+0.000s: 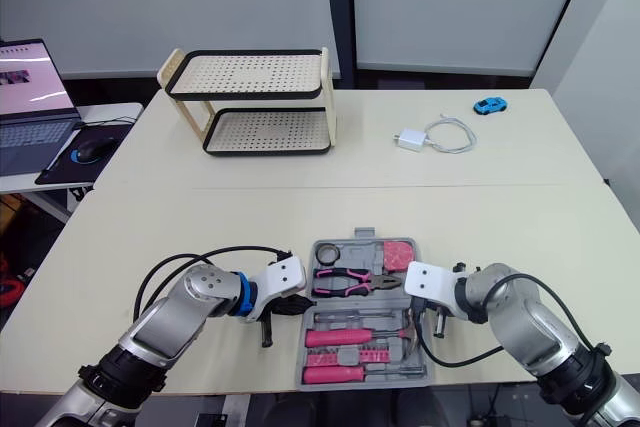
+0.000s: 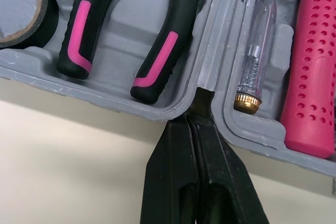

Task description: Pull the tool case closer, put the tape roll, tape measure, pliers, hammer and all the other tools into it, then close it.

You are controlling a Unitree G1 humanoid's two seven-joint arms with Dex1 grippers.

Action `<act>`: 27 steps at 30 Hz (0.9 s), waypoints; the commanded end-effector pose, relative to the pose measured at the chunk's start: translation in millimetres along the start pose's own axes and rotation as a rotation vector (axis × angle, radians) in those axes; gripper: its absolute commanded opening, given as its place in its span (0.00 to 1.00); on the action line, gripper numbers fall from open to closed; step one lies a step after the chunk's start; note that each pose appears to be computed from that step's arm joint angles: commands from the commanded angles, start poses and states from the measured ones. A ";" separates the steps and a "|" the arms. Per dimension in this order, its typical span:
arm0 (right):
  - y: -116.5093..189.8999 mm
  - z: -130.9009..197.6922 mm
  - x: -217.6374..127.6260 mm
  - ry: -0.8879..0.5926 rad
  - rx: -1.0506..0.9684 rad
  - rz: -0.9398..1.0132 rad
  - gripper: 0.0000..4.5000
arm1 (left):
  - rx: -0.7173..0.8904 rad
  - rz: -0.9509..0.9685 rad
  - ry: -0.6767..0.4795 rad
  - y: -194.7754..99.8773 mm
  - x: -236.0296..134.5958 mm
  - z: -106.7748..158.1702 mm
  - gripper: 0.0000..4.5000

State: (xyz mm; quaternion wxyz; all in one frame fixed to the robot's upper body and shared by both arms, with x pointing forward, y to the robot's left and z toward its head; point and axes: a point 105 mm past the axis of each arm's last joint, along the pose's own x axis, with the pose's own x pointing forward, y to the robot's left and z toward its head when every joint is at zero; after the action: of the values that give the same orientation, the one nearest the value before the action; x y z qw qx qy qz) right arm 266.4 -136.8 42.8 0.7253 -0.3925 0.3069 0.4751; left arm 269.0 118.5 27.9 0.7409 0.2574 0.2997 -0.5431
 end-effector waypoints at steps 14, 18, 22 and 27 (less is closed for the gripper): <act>3.3 17.6 -2.8 -0.074 -0.044 0.017 0.01 | 0.025 -0.041 -0.015 -8.2 14.6 3.3 0.00; 2.4 10.5 -9.1 -0.057 -0.039 0.007 0.01 | -0.001 0.006 -0.007 -1.6 4.8 -3.2 0.00; -5.5 -7.9 -24.7 -0.013 -0.020 -0.045 0.01 | -0.047 0.092 0.025 11.6 -20.8 -24.6 0.00; -14.7 -35.1 -47.2 0.048 0.023 -0.108 0.01 | -0.071 0.182 0.021 22.0 -52.2 -42.6 0.00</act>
State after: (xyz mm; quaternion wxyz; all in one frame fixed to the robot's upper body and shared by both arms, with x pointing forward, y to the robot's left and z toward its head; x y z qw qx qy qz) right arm 257.4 -188.3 54.8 0.7380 -0.4027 0.3283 0.4307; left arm 269.1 174.9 30.8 0.7805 0.2588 0.3081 -0.4785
